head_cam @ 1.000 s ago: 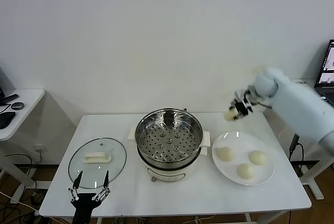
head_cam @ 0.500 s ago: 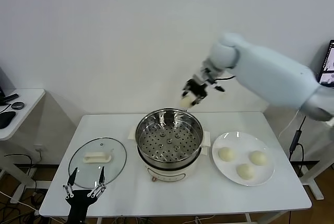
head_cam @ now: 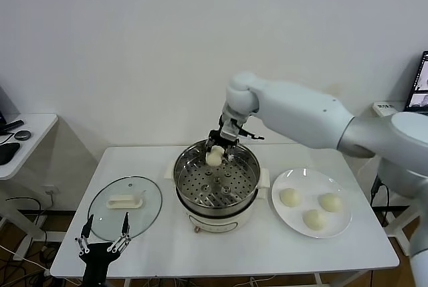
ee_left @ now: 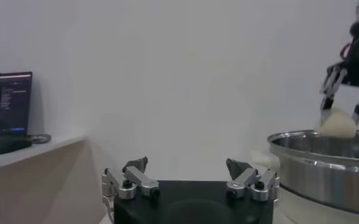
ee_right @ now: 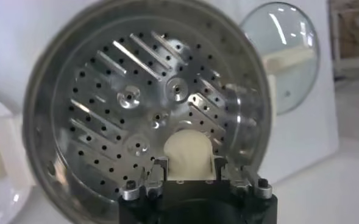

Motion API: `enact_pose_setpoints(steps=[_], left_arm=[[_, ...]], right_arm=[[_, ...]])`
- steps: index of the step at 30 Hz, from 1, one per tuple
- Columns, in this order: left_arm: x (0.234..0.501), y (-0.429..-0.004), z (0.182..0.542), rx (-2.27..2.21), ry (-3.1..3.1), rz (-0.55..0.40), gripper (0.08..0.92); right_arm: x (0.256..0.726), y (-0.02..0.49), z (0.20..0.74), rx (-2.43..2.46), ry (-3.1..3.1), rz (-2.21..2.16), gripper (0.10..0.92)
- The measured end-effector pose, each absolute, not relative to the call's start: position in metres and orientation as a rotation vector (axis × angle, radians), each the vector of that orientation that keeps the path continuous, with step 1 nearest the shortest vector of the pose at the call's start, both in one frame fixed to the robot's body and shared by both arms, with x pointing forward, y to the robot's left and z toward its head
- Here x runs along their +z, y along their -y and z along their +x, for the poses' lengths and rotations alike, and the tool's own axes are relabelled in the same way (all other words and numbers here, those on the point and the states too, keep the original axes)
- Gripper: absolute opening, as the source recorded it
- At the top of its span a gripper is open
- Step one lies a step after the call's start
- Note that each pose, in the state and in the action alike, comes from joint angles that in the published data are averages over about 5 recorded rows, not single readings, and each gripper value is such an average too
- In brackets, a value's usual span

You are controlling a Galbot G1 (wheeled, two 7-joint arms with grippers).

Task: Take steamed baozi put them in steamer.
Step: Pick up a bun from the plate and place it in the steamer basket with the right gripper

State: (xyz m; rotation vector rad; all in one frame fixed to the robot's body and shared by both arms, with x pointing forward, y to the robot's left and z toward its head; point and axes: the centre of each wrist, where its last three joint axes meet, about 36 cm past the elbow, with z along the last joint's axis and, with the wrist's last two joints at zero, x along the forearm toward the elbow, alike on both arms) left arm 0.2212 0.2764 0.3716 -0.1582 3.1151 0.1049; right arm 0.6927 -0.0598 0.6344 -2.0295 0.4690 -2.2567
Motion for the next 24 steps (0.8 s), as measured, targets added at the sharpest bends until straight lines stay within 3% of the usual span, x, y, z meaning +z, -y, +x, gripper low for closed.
enact_pose_setpoints(steps=[14, 24], left_arm=[[0.370, -0.275, 0.219, 0.098, -3.117, -0.166, 0.823], [0.370, -0.275, 0.220, 0.096, -3.113, -0.170, 0.823]], right_arm=[[0.596, 0.053, 0.717, -2.277, -0.294, -1.957, 0.544], [0.589, 0.055, 0.726, -2.272, -0.296, -1.949, 0.789]])
